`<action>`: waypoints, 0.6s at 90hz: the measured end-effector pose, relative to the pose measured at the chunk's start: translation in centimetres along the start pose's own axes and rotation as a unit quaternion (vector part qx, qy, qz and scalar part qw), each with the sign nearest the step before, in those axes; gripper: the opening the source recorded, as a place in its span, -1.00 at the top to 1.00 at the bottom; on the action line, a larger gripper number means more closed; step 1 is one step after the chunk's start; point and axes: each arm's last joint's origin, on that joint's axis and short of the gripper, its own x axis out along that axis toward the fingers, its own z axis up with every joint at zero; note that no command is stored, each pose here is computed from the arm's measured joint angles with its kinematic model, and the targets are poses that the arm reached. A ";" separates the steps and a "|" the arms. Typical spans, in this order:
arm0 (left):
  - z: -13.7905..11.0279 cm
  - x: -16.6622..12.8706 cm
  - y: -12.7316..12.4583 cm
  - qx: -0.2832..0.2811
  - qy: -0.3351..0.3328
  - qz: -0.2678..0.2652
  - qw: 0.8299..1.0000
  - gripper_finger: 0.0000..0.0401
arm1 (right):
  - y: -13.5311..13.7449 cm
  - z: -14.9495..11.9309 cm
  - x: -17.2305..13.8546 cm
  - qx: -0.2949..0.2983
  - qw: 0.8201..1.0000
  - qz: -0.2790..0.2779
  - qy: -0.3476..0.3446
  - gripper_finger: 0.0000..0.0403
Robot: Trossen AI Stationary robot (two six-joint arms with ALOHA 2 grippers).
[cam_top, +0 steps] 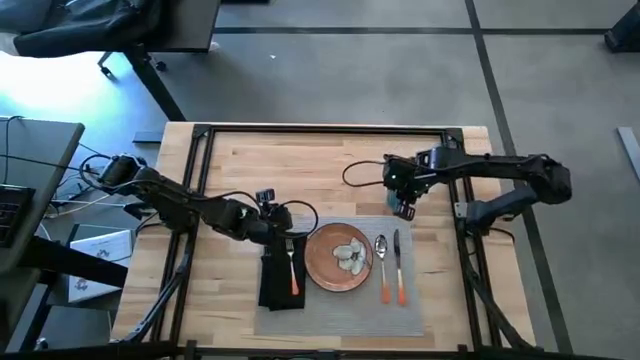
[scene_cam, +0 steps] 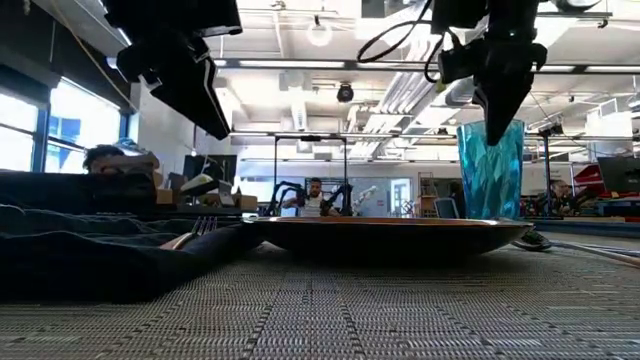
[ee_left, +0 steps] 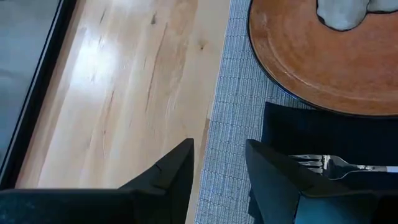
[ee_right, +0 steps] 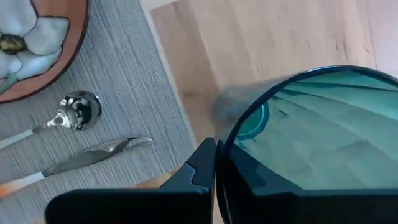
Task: Set table place
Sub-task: Move the blue cup on the upper right side of the placemat, then return to Home Position
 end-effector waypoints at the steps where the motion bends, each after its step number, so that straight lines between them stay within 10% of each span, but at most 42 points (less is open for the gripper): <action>1: 0.0 0.0 0.0 0.000 0.000 0.000 1.000 0.35 | 0.0 0.0 0.0 -0.001 1.000 0.000 0.001 0.96; 54: 0.2 -0.5 0.4 -0.003 -0.019 0.018 1.000 0.35 | -0.2 1.3 -5.1 -0.013 0.999 0.003 -0.036 0.22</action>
